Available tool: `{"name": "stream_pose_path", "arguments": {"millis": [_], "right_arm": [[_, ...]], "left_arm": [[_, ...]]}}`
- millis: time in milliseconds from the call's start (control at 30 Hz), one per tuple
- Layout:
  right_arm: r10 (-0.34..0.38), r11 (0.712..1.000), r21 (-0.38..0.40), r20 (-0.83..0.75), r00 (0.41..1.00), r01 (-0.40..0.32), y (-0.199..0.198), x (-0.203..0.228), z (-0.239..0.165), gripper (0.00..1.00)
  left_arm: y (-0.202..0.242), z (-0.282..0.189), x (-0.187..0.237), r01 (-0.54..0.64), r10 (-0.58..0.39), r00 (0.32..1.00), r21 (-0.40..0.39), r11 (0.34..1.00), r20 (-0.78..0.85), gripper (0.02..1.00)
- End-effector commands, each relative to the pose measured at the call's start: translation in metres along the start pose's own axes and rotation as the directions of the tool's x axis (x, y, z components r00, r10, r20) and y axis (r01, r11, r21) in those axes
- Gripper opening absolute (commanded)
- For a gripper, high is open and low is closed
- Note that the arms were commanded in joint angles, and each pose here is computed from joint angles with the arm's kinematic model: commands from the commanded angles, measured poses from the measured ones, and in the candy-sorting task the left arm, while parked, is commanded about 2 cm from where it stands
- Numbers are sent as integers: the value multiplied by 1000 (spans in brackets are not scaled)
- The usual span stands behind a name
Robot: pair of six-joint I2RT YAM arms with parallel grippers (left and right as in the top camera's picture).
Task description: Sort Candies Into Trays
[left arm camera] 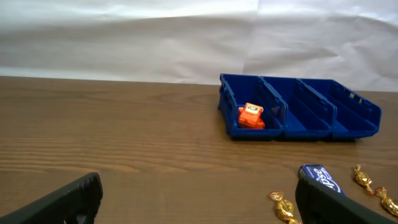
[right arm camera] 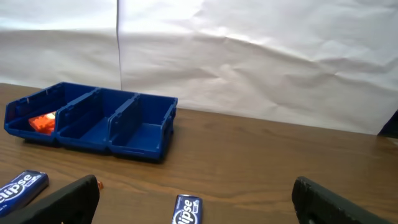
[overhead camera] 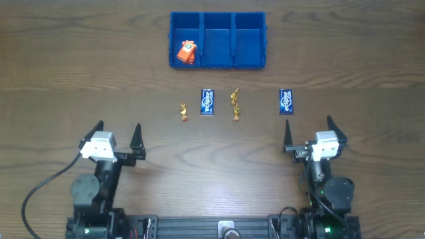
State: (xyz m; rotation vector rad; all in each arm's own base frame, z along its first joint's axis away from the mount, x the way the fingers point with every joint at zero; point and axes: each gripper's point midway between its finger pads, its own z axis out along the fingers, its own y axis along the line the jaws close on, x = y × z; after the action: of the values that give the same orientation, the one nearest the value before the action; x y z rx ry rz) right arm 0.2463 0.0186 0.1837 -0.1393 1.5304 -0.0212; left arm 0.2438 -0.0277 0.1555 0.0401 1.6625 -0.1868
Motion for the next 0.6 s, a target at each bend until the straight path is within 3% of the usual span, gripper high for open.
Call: {"name": "stream_pose_path", "arguments": {"millis": [33,200,333,500,600], "right_arm": [[24,1000,14,106,994,-25,-4,-29,-3,998],[20,1000,17,128,992,-23,-9,-79,-15,998],[-31,999,20,72,997,30,-14,-120,-17,998],[-36,999,2,-109,993,37,-18,-145,9,998],[-37,999,-22,-272,962,32,-17,-136,38,998]], "left_arm": [[-3,0,16,0,1,998,24,1000,-56,996],[-3,0,16,0,1,998,24,1000,-56,998],[-3,0,16,0,1,998,24,1000,-56,998],[-3,0,16,0,1,998,24,1000,-56,998],[-3,0,16,0,1,998,24,1000,-56,998]]}}
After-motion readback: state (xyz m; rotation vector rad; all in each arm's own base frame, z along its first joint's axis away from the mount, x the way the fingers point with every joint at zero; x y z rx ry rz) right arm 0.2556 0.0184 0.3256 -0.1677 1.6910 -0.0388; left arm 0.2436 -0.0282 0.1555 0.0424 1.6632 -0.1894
